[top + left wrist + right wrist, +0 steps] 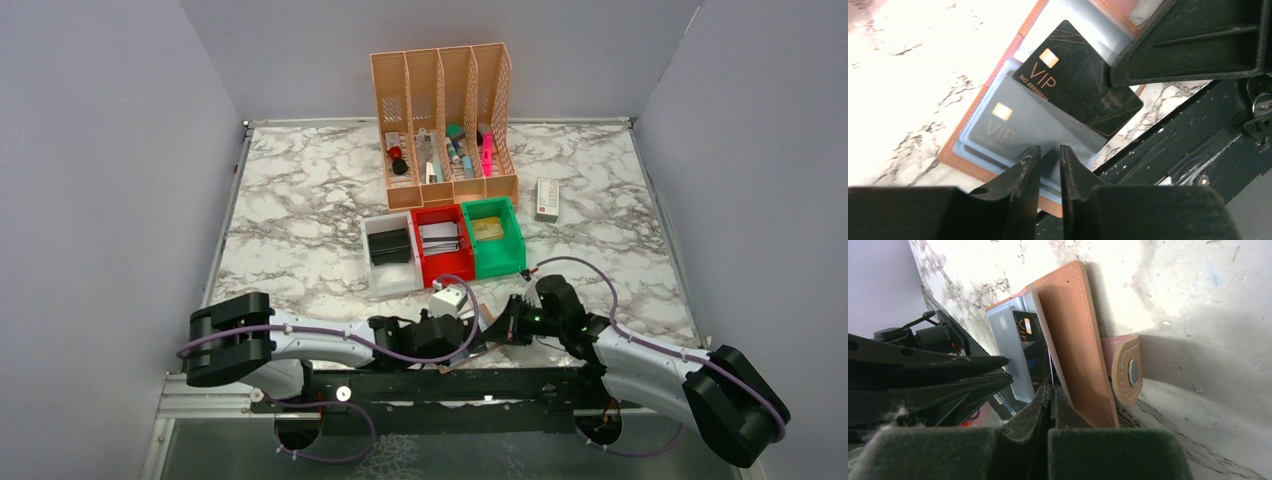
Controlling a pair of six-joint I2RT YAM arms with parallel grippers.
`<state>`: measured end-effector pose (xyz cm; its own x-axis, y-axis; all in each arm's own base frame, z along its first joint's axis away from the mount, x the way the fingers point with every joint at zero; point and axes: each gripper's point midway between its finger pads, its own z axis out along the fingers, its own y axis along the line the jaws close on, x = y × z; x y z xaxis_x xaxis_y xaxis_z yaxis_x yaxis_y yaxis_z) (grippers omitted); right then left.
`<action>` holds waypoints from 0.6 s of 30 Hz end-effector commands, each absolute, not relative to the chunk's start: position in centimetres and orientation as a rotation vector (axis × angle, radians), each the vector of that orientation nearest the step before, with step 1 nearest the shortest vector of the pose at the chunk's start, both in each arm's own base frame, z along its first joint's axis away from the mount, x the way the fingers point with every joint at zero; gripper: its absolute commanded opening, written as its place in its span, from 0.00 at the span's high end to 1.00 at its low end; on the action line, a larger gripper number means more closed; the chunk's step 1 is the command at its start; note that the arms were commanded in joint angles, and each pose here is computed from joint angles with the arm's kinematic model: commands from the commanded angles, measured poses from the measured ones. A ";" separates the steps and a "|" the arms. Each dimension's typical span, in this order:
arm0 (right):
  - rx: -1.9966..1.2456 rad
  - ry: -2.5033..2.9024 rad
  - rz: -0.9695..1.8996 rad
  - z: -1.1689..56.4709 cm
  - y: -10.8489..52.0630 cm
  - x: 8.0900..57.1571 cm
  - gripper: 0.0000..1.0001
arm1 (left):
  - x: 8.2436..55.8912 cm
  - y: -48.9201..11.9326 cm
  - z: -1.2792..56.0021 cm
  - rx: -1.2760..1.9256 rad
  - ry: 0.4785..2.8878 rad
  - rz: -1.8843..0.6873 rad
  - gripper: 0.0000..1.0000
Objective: Take the credit cards out of the card holder
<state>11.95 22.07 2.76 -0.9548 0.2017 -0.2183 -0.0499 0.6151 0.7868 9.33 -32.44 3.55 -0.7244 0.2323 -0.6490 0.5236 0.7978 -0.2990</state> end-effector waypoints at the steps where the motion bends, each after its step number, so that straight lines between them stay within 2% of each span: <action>1: 0.121 2.577 1.277 2.5 22.2 11.3 0.99 | 10.3 -30.8 4.0 0.517 2.345 -0.564 0.72; 9: 0.110 2.558 1.324 3.2 22.6 11.3 0.99 | 9.9 -31.8 2.5 0.572 2.376 -0.548 0.73; 14: 0.100 2.543 1.362 3.7 22.8 11.1 0.99 | 9.8 -31.9 1.3 0.602 2.407 -0.499 0.88; 18: 0.088 2.514 1.411 4.3 23.1 10.9 0.94 | 9.5 -31.0 0.1 0.603 2.449 -0.451 0.98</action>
